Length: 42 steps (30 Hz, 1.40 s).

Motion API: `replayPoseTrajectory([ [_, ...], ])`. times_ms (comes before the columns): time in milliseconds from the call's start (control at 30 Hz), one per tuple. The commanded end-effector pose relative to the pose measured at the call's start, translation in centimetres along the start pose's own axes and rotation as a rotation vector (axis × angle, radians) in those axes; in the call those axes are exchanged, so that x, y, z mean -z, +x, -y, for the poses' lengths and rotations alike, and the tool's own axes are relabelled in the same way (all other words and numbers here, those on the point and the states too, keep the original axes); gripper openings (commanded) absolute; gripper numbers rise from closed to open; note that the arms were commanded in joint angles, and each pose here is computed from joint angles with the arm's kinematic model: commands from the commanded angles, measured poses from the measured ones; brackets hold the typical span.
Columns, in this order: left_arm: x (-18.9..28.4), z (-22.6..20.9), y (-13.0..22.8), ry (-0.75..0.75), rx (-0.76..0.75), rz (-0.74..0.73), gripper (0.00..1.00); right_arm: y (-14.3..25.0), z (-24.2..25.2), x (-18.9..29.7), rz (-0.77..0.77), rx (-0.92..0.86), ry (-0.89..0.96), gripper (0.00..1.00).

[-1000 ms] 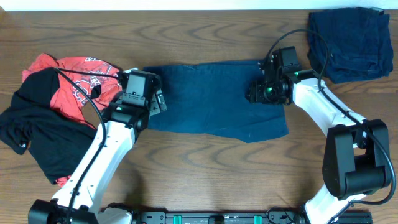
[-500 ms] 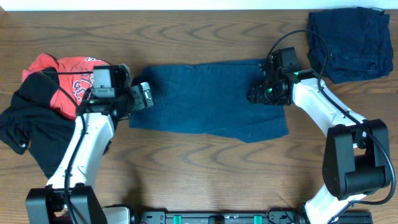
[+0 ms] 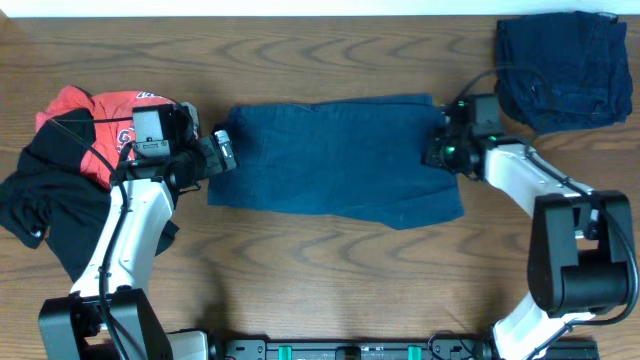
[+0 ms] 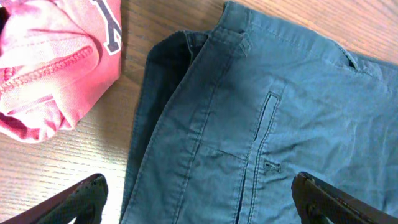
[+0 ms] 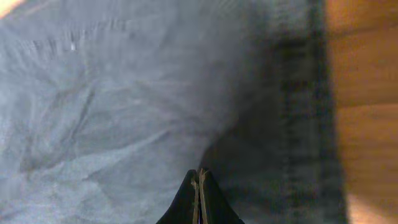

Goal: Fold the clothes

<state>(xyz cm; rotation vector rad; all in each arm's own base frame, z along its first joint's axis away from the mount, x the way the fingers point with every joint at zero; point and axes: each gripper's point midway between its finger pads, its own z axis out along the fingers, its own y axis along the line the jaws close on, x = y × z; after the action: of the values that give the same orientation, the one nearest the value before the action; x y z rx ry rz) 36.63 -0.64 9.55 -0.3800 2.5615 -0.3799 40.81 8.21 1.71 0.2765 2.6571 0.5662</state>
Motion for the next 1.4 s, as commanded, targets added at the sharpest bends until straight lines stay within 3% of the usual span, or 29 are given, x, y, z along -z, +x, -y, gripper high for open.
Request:
replayPoseTrajectory([
  [0, -0.2, 0.0, 0.2, 0.009, -0.021, -0.014, 0.96, 0.3, -0.9, 0.4, -0.02, 0.026, -0.139, 0.01],
  [200, -0.2, 0.0, 0.6, 0.012, -0.026, -0.031, 0.98, -0.9, 1.2, 1.3, 0.014, 0.034, -0.161, 0.01],
  [367, -0.1, 0.2, 0.5, 0.025, -0.031, -0.033, 1.0, -1.2, 0.7, 2.5, 0.025, 0.118, -0.291, 0.01],
  [600, 1.2, 2.7, -1.2, 0.22, -0.003, -0.008, 0.98, -0.1, 0.6, 2.5, -0.004, 0.155, -0.31, 0.01],
  [867, 1.5, 1.4, -2.8, 0.207, 0.038, 0.042, 0.98, 0.7, 0.6, 2.3, -0.018, 0.175, -0.317, 0.01],
  [1033, 0.2, 1.5, -2.8, 0.238, 0.039, 0.028, 0.98, 0.5, -0.4, 2.6, -0.002, 0.205, -0.376, 0.01],
  [1367, -3.6, 0.1, -0.8, 0.229, 0.084, -0.078, 0.98, 1.1, 0.9, 2.1, -0.031, 0.181, -0.31, 0.01],
])
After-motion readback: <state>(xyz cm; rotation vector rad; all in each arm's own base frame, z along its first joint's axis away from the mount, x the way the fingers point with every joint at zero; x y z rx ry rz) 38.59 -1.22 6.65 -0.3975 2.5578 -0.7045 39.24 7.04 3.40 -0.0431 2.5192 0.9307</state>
